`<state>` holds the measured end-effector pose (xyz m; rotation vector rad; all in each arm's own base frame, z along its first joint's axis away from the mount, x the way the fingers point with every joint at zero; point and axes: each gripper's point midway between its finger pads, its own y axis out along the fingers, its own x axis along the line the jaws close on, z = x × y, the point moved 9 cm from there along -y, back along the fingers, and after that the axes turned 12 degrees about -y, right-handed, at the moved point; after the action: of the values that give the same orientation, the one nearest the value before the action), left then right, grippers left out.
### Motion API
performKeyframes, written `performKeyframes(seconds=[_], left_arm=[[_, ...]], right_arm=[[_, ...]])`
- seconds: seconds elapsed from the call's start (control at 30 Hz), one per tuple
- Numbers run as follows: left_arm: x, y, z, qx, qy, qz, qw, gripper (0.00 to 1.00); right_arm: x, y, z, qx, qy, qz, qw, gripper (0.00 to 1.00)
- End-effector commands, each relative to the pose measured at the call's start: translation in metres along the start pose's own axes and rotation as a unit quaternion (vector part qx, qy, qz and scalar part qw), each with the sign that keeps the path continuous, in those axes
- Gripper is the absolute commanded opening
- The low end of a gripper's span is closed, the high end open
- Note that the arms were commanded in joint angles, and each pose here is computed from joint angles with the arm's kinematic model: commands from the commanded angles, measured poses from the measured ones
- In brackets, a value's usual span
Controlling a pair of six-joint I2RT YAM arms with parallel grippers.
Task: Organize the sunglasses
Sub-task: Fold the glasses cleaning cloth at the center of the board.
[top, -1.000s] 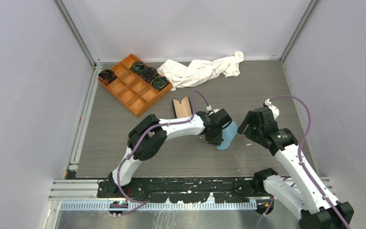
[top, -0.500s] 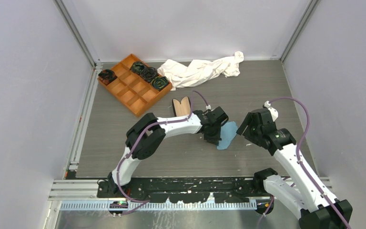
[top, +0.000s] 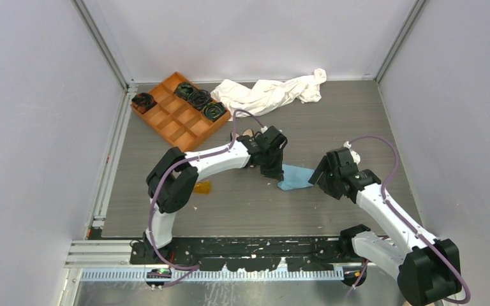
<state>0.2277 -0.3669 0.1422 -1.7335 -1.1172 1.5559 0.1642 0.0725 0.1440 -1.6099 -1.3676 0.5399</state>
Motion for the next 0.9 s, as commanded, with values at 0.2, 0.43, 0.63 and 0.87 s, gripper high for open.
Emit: performKeyframes(seconds=[0.2,0.43,0.63,0.87], left_arm=[[-0.039,-0.046,-0.005,0.013,0.037,0.103,0.994,0.00],[-0.067,-0.074,-0.012,0.010,0.036,0.157,0.987,0.00],[-0.087,-0.108,-0.013,-0.010,0.036,0.203,0.978,0.00],[-0.013,-0.060,-0.045,-0.085,-0.015,0.064,0.994,0.00]], right_arm=[[0.016,0.011,-0.011,-0.023,0.040,-0.045,0.998,0.65],[0.009,0.001,-0.009,-0.029,0.061,-0.023,0.997,0.58],[0.001,-0.015,-0.004,-0.056,0.079,-0.022,0.995,0.60],[0.005,-0.008,0.001,-0.017,0.073,-0.030,0.997,0.59]])
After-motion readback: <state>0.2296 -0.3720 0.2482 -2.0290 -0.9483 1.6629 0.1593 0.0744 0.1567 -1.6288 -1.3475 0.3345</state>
